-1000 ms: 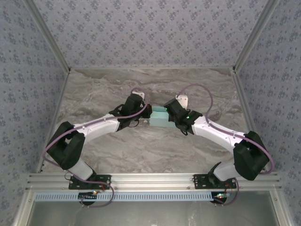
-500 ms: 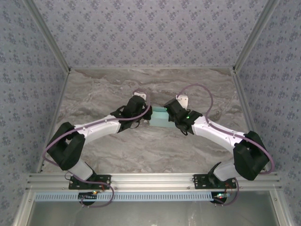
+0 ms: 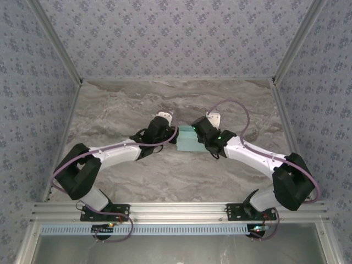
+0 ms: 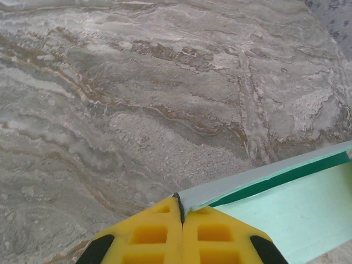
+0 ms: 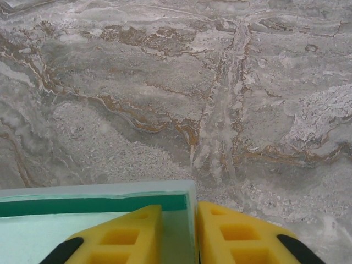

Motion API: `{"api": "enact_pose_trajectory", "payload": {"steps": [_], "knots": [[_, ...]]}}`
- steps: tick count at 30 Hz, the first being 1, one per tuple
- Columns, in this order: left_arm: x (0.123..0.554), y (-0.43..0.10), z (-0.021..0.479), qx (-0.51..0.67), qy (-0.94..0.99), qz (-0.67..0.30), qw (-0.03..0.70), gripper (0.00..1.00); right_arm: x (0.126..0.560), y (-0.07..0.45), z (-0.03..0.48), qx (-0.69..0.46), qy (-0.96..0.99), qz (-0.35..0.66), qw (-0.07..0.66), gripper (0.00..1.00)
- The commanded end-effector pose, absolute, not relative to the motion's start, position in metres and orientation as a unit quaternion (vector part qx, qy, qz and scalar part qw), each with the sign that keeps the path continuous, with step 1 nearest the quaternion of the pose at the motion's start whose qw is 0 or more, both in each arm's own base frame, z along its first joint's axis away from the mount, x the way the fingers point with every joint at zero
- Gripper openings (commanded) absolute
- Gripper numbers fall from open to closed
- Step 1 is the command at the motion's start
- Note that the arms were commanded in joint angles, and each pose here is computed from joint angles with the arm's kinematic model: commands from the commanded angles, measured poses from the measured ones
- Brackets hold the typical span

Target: Fold the paper box

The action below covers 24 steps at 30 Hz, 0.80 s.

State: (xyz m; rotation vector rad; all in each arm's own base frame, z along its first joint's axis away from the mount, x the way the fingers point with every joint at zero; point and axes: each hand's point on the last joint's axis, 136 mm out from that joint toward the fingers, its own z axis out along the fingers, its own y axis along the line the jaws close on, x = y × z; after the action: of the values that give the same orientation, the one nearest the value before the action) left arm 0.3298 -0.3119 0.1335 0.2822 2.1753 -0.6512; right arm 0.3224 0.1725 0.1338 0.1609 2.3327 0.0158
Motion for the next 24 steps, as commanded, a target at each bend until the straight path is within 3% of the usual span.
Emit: {"api": "enact_pose_trajectory", "payload": {"steps": [1,5,14,21,24], "knots": [[0.305,-0.311,0.085,0.153,0.892,-0.236,0.355,0.02,0.318,0.174,0.138,0.063,0.916,0.02,0.395,0.27],[0.301,-0.318,0.086,0.172,0.888,-0.221,0.365,0.01,0.314,0.171,0.146,0.061,0.91,0.037,0.409,0.32],[0.3,-0.315,0.097,0.199,0.873,-0.157,0.416,0.0,0.296,0.161,0.164,0.012,0.899,0.056,0.433,0.56],[0.304,-0.309,0.112,0.213,0.855,-0.124,0.456,0.0,0.293,0.177,0.186,-0.175,0.862,0.059,0.471,0.93],[0.304,-0.305,0.119,0.218,0.843,-0.12,0.477,0.0,0.305,0.172,0.187,-0.222,0.856,0.064,0.462,0.99]]}}
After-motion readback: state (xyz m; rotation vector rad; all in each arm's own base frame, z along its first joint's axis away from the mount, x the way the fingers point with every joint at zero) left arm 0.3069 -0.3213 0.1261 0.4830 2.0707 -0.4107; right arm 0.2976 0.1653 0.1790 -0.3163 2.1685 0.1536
